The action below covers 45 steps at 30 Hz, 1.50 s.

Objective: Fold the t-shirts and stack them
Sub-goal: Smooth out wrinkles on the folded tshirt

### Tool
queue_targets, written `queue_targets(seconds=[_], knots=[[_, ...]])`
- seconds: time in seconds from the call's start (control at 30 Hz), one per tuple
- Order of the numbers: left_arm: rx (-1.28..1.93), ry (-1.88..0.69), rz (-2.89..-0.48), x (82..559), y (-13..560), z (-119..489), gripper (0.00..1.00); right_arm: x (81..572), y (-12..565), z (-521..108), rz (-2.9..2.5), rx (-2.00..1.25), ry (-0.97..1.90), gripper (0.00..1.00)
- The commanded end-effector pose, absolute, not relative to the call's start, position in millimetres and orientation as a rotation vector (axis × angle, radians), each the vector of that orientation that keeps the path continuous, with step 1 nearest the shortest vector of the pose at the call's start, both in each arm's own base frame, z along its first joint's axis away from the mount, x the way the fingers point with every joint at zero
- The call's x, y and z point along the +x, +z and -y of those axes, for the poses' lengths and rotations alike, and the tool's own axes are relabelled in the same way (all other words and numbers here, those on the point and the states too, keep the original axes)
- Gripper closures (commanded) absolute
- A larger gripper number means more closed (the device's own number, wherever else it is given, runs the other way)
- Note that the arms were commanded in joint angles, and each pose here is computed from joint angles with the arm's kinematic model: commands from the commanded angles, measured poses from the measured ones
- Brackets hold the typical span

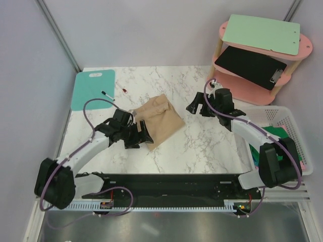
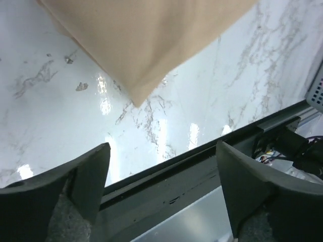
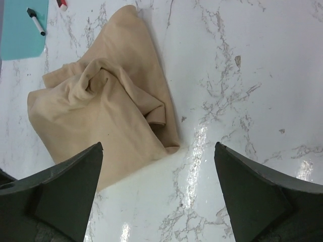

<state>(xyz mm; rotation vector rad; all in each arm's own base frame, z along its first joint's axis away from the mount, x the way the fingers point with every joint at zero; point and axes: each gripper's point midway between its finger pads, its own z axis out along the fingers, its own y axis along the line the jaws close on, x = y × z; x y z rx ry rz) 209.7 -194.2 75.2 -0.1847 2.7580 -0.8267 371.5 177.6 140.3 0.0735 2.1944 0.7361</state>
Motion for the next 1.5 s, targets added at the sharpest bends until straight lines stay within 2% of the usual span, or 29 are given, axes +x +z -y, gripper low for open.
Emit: queue_targets(seconds=[0.0,0.07,0.1,0.2,0.27,0.43,0.6,0.67,0.7,0.77,0.87,1.03,1.13,1.27,1.33,1.4,1.47], knots=[[-0.19,-0.713,-2.598,208,128,168,0.0,363,141,-195,-2.21,-0.037,0.753,0.02],[-0.203,-0.649,-2.534,220,145,160,0.0,368,129,-203,-2.248,-0.047,0.763,0.04],[-0.209,-0.623,-2.52,224,148,157,0.0,367,124,-209,-2.263,-0.062,0.771,0.1],[-0.228,-0.55,-2.513,241,150,153,0.0,364,104,-226,-2.322,-0.084,0.839,0.47],[-0.228,-0.505,-2.551,253,141,154,0.0,361,85,-233,-2.375,-0.089,0.854,0.5],[-0.269,-0.436,-2.588,282,118,152,0.0,361,60,-245,-2.402,-0.106,0.814,0.45],[-0.358,-0.382,-2.627,315,88,140,0.0,356,39,-251,-2.434,-0.101,0.834,0.47],[-0.385,-0.347,-2.646,328,74,135,0.0,353,37,-255,-2.427,-0.088,0.873,0.59],[-0.392,-0.334,-2.649,332,70,133,0.0,349,35,-258,-2.434,-0.094,0.884,0.72],[-0.392,-0.329,-2.641,346,68,134,0.0,338,33,-265,-2.455,-0.116,0.911,0.88],[-0.369,-0.307,-2.646,365,63,136,0.0,316,36,-271,-2.473,-0.165,0.905,0.93],[-0.327,-0.3,-2.63,392,64,142,0.0,268,27,-275,-2.538,-0.206,0.929,0.94],[-0.311,-0.313,-2.623,396,70,145,0.0,249,19,-273,-2.58,-0.208,0.915,0.9],[-0.281,-0.327,-2.59,388,87,142,0.0,245,27,-265,-2.564,-0.206,0.884,0.53],[-0.266,-0.329,-2.559,382,100,139,0.0,255,39,-260,-2.519,-0.208,0.824,0.4],[-0.248,-0.323,-2.536,380,108,136,0.0,266,63,-258,-2.462,-0.227,0.776,0.35],[-0.24,-0.323,-2.51,381,118,134,0.0,281,85,-254,-2.394,-0.216,0.729,0.35]])
